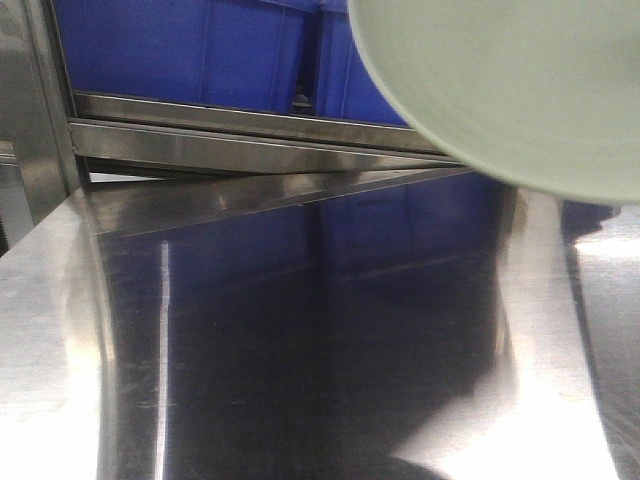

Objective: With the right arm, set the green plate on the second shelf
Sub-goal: 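Grip the plate rim with the right gripper and lift it up, then hold the plate raised in the right gripper while driving to the shelves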

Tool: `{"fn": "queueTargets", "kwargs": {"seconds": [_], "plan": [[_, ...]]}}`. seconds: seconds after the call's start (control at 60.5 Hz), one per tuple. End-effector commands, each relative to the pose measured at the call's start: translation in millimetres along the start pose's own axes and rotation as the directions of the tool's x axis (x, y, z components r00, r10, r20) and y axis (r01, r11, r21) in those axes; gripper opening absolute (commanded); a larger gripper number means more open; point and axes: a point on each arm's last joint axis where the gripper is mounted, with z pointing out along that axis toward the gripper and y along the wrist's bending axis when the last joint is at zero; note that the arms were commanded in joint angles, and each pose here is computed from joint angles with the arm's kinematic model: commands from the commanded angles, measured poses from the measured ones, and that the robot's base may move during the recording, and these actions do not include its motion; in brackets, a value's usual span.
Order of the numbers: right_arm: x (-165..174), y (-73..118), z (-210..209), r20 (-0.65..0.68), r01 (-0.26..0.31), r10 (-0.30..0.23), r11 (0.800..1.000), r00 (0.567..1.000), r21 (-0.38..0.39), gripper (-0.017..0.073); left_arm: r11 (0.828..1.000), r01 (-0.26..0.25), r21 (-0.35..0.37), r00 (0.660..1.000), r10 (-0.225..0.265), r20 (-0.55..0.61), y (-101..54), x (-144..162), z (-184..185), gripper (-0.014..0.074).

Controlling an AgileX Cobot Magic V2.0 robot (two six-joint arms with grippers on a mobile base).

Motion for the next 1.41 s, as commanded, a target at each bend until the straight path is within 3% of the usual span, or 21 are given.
{"fn": "queueTargets", "kwargs": {"seconds": [0.0, 1.389], "plan": [[-20.1, 4.1, -5.9, 0.150, 0.002, 0.001, 1.000, 0.989, -0.017, 0.0048, 1.000, -0.001, -0.001, 0.998, 0.001, 0.061, 0.3, 4.8, 2.1, 0.0124], [-20.1, 4.2, -6.1, 0.150, 0.002, 0.001, 1.000, 0.989, -0.017, 0.0048, 1.000, -0.001, -0.001, 0.998, 0.001, 0.061, 0.3, 4.8, 2.1, 0.0124]]}}
